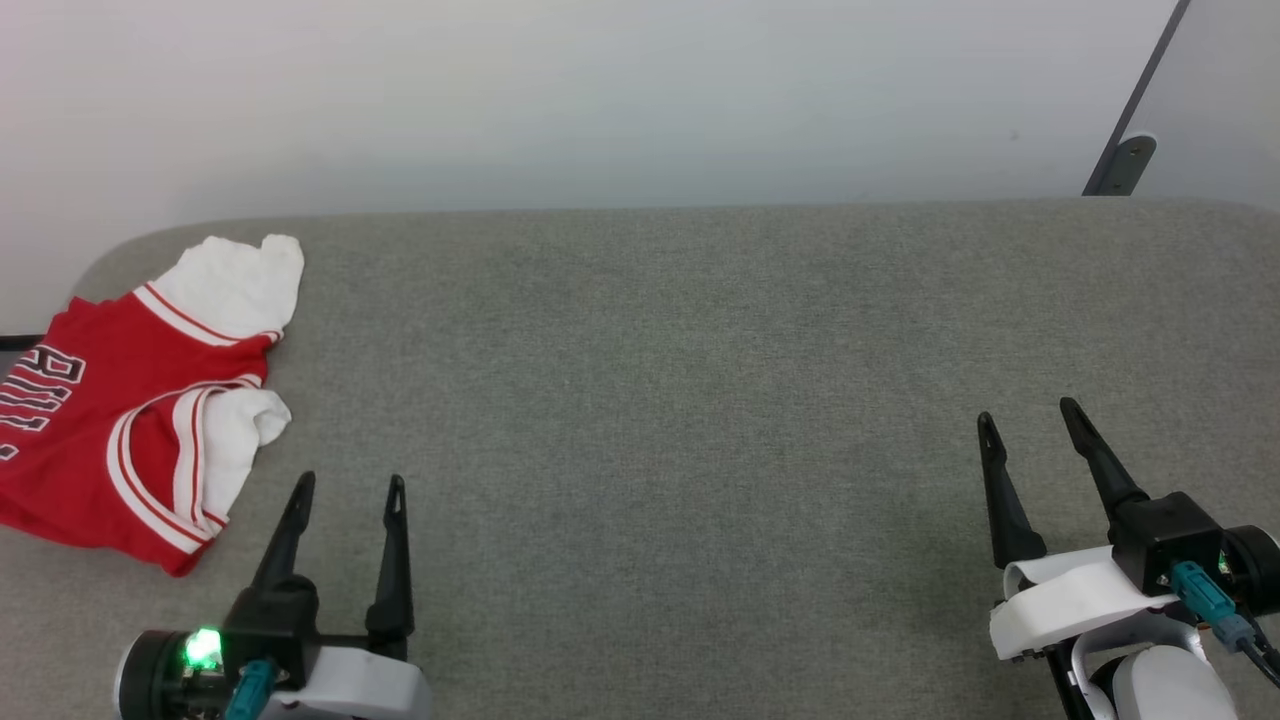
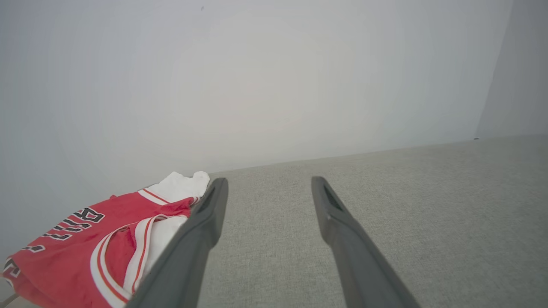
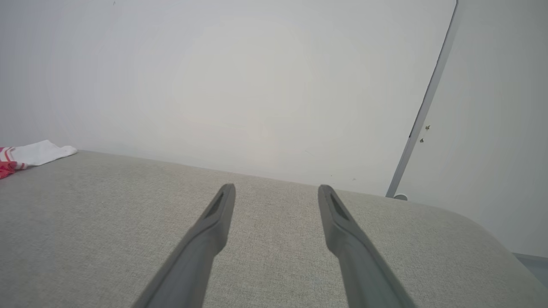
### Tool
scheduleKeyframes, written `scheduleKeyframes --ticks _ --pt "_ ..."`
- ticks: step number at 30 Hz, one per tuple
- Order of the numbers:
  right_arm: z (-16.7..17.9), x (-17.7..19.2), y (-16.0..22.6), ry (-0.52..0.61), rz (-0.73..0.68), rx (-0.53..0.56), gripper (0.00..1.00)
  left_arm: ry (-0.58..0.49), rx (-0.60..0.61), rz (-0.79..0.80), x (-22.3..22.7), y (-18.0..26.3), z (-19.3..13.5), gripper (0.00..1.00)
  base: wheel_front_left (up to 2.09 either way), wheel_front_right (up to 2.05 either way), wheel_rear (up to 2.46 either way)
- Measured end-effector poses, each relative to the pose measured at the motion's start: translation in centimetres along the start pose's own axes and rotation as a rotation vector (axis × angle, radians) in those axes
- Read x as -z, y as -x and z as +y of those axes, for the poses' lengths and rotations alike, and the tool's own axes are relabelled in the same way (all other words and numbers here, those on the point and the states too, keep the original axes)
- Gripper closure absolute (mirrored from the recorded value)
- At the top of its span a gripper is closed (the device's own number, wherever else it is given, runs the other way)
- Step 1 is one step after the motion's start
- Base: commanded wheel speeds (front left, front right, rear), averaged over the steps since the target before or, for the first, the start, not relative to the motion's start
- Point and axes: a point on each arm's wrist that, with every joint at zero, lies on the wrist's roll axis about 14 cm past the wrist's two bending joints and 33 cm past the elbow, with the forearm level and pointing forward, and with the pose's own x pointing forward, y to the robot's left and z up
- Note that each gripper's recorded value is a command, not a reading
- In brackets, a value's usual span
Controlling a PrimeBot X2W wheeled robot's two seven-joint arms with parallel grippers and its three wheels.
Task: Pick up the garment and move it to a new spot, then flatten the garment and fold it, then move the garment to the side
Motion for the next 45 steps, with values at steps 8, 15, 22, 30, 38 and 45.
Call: scheduleKeyframes --ticks 8,15,22,30,38,45 --pt "-0.3 0.2 -0.1 0.002 -0.002 0.014 0.00 0.040 -0.023 -0.014 -0.2 0.1 0.4 0.00 0.00 0.00 0.00" --pt "-0.5 0.6 0.1 -0.009 0.008 0.024 0.00 0.091 -0.031 -0.002 0.3 0.2 1.0 0.00 0.00 0.00 0.00" --pt "-0.7 0.7 0.2 -0.015 0.011 0.031 0.00 0.101 -0.023 -0.005 0.2 0.1 1.0 0.00 0.00 0.00 0.00" --pt "-0.6 0.5 0.1 -0.027 0.003 0.031 0.00 0.113 -0.019 -0.004 0.3 0.2 1.0 0.00 0.00 0.00 0.00" --pt "0.8 0.5 -0.6 -0.045 -0.003 -0.006 0.00 0.102 -0.044 0.008 0.6 0.8 1.9 0.00 0.00 0.00 0.00" --pt "4.4 0.8 -1.8 -0.073 0.005 -0.105 0.00 0.094 -0.144 0.017 0.6 3.0 4.8 0.00 0.00 0.00 0.00"
